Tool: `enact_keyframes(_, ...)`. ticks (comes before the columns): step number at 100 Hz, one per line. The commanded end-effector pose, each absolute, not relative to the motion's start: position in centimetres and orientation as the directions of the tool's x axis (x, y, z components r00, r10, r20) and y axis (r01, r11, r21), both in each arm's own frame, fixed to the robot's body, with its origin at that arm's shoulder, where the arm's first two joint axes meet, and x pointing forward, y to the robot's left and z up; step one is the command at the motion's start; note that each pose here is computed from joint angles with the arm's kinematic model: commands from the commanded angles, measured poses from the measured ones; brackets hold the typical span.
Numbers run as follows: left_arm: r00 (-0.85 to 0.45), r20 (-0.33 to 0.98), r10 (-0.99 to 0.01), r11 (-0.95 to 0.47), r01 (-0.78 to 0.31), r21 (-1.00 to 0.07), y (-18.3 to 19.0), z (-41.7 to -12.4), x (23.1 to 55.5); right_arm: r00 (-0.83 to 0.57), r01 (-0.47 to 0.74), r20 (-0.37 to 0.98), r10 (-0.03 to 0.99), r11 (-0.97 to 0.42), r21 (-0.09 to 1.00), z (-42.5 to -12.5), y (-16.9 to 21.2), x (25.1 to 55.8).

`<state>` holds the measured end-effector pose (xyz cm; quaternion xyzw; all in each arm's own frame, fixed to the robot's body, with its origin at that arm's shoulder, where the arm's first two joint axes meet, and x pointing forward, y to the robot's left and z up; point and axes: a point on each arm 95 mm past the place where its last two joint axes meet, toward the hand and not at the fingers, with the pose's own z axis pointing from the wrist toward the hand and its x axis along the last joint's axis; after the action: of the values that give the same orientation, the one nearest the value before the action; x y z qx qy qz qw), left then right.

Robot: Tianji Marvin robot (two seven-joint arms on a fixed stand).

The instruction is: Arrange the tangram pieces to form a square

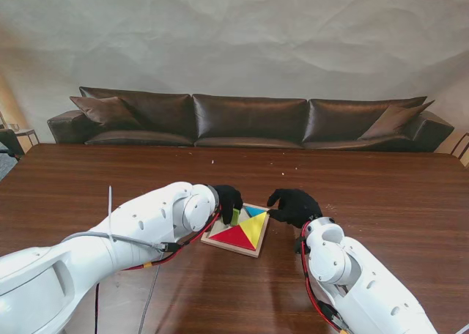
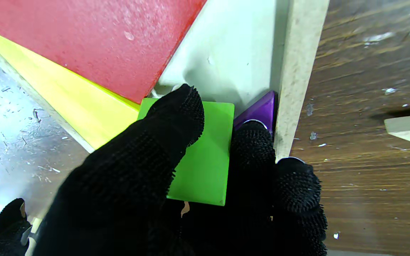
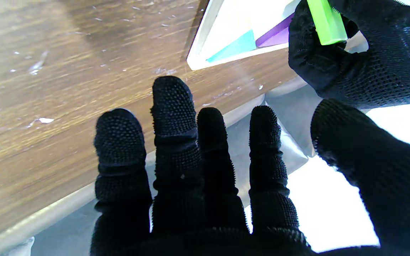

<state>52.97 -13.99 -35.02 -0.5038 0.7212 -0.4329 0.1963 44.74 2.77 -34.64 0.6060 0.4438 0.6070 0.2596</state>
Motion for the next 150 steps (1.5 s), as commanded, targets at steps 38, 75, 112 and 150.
enact_keyframes(38, -0.430, 0.138, -0.892, 0.142, -0.557, -0.818, -14.49, -35.52, 53.04, -0.132, 0.251, 0.512, 0.849, -0.471, 0.845, -34.99, 3.02, 44.51)
enact_keyframes(75, -0.446, 0.115, -0.888, 0.160, -0.533, -0.831, -14.46, -35.40, 53.19, -0.131, 0.255, 0.515, 0.847, -0.473, 0.843, -35.11, 3.01, 44.54)
enact_keyframes(112, -0.462, 0.111, -0.880, 0.159, -0.506, -0.848, -14.73, -35.17, 53.22, -0.128, 0.257, 0.520, 0.845, -0.478, 0.840, -35.21, 2.96, 44.61)
enact_keyframes(150, -0.485, 0.119, -0.866, 0.148, -0.477, -0.866, -14.93, -35.15, 53.47, -0.129, 0.264, 0.521, 0.844, -0.477, 0.838, -35.31, 2.94, 44.66)
